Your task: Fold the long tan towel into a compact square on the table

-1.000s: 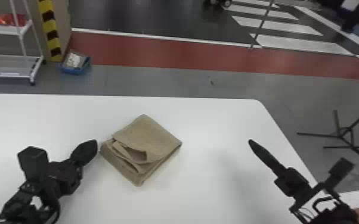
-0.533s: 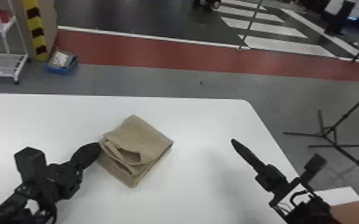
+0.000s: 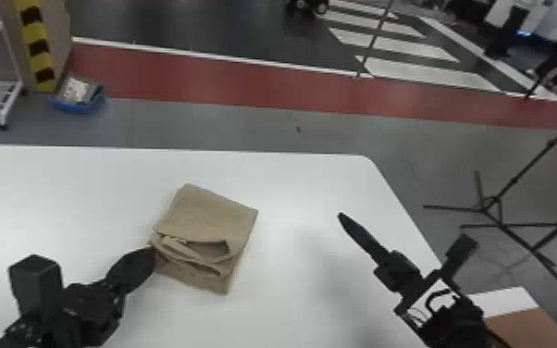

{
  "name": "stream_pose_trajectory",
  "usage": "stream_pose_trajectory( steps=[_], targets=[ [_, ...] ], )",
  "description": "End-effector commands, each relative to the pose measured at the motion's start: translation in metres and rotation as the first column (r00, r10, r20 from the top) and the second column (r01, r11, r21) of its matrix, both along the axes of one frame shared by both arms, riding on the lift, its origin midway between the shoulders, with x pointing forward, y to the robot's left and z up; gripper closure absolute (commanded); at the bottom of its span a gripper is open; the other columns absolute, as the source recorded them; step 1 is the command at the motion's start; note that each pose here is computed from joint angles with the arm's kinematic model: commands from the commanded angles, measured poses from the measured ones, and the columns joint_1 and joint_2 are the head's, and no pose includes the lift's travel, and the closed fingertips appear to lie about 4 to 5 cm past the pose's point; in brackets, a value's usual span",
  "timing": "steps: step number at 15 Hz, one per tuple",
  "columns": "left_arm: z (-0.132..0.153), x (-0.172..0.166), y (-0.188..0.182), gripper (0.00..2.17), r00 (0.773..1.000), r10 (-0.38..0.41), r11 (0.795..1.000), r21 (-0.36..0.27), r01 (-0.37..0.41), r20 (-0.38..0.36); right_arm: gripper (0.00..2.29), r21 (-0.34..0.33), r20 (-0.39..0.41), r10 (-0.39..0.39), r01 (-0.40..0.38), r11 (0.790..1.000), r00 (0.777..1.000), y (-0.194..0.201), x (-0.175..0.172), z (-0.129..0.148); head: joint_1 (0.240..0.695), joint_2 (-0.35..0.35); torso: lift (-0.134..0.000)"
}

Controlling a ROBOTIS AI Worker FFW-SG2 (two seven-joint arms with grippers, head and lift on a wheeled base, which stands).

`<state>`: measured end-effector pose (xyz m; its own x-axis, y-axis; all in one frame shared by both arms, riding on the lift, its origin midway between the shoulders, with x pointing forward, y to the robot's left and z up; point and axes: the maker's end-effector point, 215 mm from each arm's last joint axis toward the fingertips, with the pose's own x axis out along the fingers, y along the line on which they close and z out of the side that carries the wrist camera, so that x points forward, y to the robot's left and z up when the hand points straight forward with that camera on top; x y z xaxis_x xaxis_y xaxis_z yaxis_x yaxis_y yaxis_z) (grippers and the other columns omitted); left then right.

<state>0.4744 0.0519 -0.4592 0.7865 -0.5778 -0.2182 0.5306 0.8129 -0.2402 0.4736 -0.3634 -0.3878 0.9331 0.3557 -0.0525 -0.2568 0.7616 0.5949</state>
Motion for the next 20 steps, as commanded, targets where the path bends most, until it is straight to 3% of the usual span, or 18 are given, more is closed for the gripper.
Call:
stream_pose_trajectory(
  steps=[1,5,8,11,14,20],
  targets=[
    [0.004,-0.018,-0.007,2.14,1.0,-0.012,1.0,-0.008,0.012,-0.018,2.25,0.002,0.0,0.006,-0.006,1.0,1.0,0.003,0.001,-0.001,0.695,-0.348,-0.113],
    [0.006,-0.042,-0.035,2.14,0.998,-0.059,0.998,-0.025,0.058,-0.031,2.25,0.01,-0.002,0.008,-0.008,1.0,1.0,0.005,0.001,-0.003,0.695,-0.35,-0.113],
    [0.03,-0.02,-0.009,2.14,0.997,0.027,1.0,0.001,-0.028,0.075,2.25,0.015,0.001,0.008,-0.008,1.0,1.0,0.005,0.001,-0.002,0.695,-0.35,-0.113],
    [0.005,0.014,0.01,2.14,0.996,0.063,0.994,0.081,-0.068,0.06,2.25,0.016,-0.001,0.015,-0.015,1.0,1.0,0.008,0.0,-0.003,0.695,-0.35,-0.113],
    [-0.026,0.033,0.015,2.14,0.997,0.069,0.991,0.118,-0.07,0.015,2.25,0.019,0.005,0.014,-0.014,1.0,1.0,0.007,0.0,0.0,0.695,-0.325,-0.113],
    [-0.023,0.022,0.004,2.14,0.999,0.038,0.994,0.099,-0.04,0.022,2.25,0.024,0.0,-0.002,0.002,1.0,1.0,-0.004,-0.005,-0.005,0.695,-0.327,-0.113]
  ],
)
